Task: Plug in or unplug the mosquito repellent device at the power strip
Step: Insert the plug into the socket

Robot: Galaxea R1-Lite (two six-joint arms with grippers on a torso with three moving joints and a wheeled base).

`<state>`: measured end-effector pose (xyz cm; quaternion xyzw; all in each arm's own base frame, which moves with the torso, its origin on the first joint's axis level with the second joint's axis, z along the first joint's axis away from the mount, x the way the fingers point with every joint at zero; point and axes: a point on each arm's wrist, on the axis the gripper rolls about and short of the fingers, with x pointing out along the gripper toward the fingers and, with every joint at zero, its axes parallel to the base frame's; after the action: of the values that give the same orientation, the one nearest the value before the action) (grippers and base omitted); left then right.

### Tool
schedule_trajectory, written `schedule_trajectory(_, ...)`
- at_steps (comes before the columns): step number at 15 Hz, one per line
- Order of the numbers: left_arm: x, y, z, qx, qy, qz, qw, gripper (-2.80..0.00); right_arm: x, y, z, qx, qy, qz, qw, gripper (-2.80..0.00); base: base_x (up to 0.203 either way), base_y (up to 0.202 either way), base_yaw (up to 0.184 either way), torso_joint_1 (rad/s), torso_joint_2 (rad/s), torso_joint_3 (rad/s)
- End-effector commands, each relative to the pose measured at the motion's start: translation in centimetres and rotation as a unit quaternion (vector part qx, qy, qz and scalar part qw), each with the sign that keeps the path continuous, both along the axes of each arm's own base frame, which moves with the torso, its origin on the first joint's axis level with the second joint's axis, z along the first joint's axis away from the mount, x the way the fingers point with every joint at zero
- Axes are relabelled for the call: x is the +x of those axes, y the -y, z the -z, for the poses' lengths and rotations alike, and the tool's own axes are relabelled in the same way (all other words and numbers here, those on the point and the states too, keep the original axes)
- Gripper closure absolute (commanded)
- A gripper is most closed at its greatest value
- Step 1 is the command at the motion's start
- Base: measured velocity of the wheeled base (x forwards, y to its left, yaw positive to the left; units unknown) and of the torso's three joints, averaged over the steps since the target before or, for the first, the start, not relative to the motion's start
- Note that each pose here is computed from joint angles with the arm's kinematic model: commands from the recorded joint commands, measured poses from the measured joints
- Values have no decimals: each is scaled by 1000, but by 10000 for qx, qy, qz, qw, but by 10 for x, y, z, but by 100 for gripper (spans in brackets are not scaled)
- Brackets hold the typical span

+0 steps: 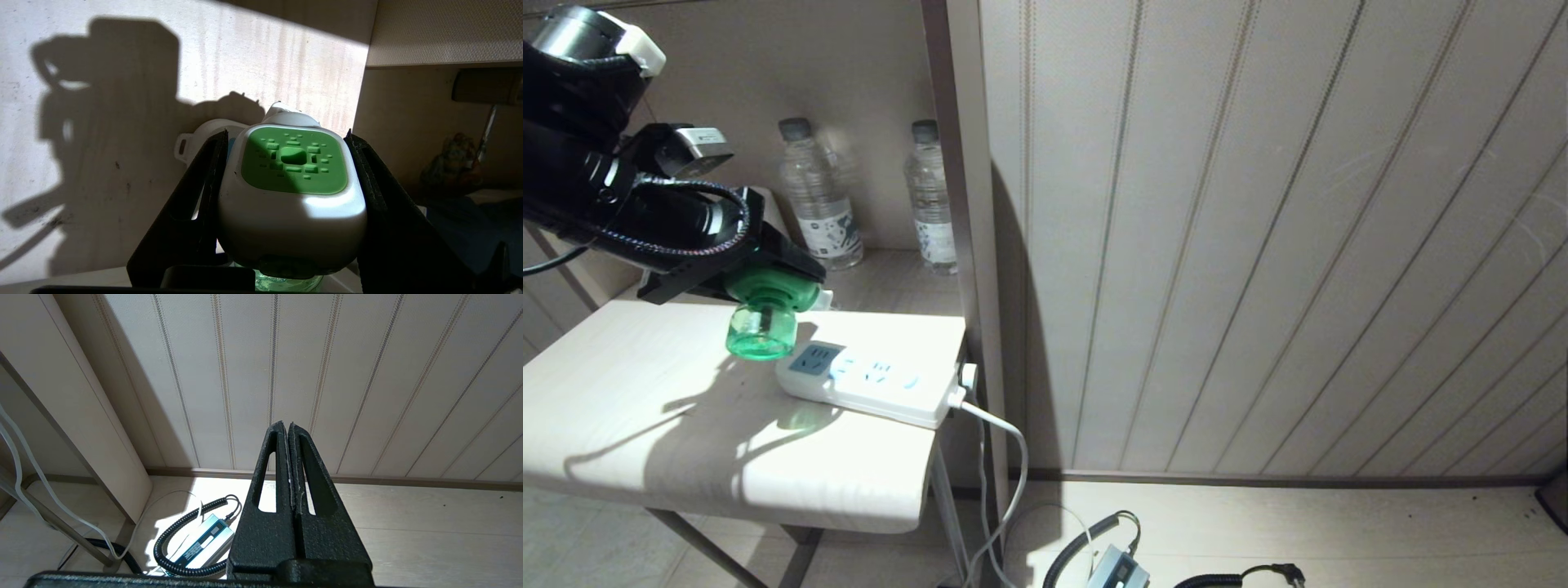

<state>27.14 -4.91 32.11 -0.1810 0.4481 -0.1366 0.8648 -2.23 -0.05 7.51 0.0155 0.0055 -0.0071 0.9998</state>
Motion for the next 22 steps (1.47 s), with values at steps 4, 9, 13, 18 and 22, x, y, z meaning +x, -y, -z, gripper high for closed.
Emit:
schedule_trajectory(4, 11, 8, 10, 44, -143, 74, 9999, 0, 0, 0, 0, 3, 3, -1, 10000, 0, 0, 0, 0, 0, 0, 0)
schedule_trajectory(9, 14, 8, 15, 106, -286, 56, 9995, 0, 0, 0, 0, -1, -5, -1, 10000, 0, 0, 0, 0, 0, 0, 0)
schedule_trajectory(13, 9, 7, 17, 145, -530, 60, 9985, 0, 0, 0, 0, 6, 3, -1, 10000, 0, 0, 0, 0, 0, 0, 0)
schedule_trajectory(18, 6, 7, 18, 170, -616, 80, 9979, 0, 0, 0, 0, 3, 3, -1, 10000, 0, 0, 0, 0, 0, 0, 0)
schedule_trajectory(22, 0, 6, 18, 190, -758, 86, 9969, 0, 0, 0, 0, 6, 3, -1, 10000, 0, 0, 0, 0, 0, 0, 0)
